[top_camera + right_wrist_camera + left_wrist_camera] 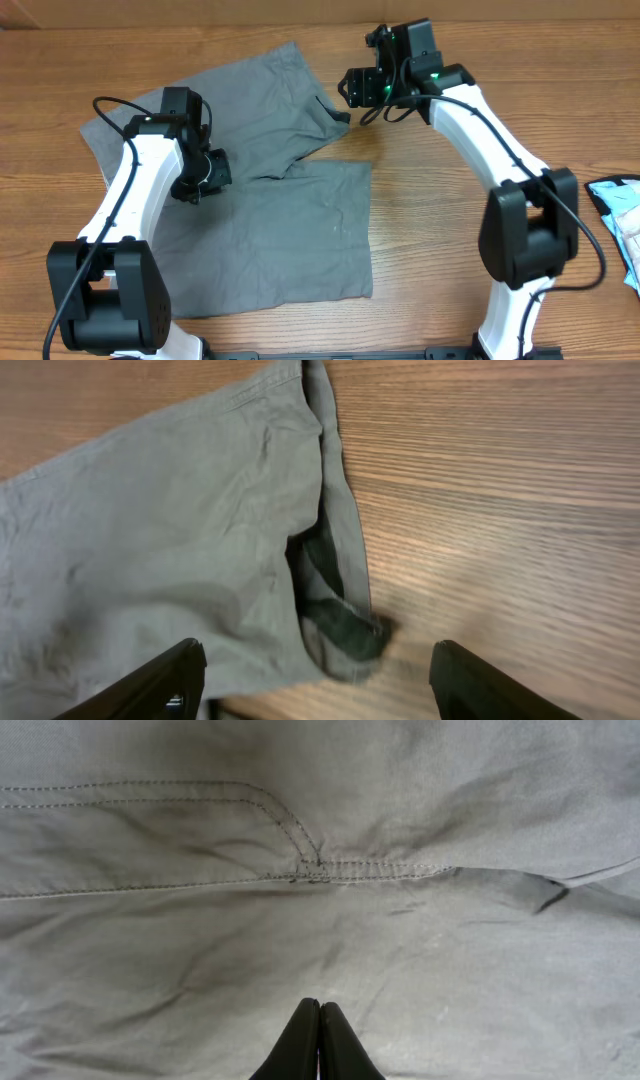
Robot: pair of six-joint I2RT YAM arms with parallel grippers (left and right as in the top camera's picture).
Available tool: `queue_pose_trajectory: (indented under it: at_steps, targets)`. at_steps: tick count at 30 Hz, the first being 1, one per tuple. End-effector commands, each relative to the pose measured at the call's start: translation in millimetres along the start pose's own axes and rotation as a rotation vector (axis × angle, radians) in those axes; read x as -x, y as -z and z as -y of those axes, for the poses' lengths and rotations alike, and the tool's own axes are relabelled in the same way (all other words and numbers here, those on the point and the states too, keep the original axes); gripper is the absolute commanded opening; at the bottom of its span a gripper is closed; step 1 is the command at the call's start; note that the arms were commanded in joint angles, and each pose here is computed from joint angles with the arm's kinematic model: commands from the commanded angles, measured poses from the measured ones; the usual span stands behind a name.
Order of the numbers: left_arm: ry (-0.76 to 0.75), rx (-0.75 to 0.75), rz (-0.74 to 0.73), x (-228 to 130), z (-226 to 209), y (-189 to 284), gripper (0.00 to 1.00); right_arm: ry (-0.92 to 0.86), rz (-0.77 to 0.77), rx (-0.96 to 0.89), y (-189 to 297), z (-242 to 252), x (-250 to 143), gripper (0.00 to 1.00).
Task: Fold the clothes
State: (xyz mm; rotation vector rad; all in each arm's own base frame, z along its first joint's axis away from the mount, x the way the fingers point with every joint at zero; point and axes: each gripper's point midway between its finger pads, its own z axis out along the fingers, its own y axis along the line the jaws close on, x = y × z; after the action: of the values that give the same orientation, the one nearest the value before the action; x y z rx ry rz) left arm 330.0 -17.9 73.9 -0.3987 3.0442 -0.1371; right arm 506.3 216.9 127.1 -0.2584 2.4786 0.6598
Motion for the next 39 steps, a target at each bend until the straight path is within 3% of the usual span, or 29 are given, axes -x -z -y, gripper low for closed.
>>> queue_pose_trajectory:
  at_steps: [1,6,16,23,30,33,39]
  targets:
    - [-0.021,-0.018,0.015,4,6,4,0.05,-0.017,-0.044,0.031,-34,6,-16,0.80]
    - [-0.021,-0.018,0.013,4,6,4,0.05,0.000,-0.018,0.061,-43,1,-12,0.82]
    - [-0.021,-0.025,0.014,4,8,4,0.05,-0.036,-0.151,0.082,-67,1,-53,0.82]
    - [-0.021,-0.025,0.012,4,8,4,0.05,0.004,-0.182,0.117,-82,-25,-68,0.83]
    - [-0.021,-0.025,0.012,4,8,4,0.05,0.024,-0.215,0.129,-92,-38,-82,0.78]
    - [-0.021,-0.024,0.009,3,7,4,0.05,0.070,-0.202,0.115,-93,-35,-80,0.71]
    - [-0.021,-0.023,0.006,2,7,4,0.05,0.200,-0.167,0.039,-93,-21,-72,0.76]
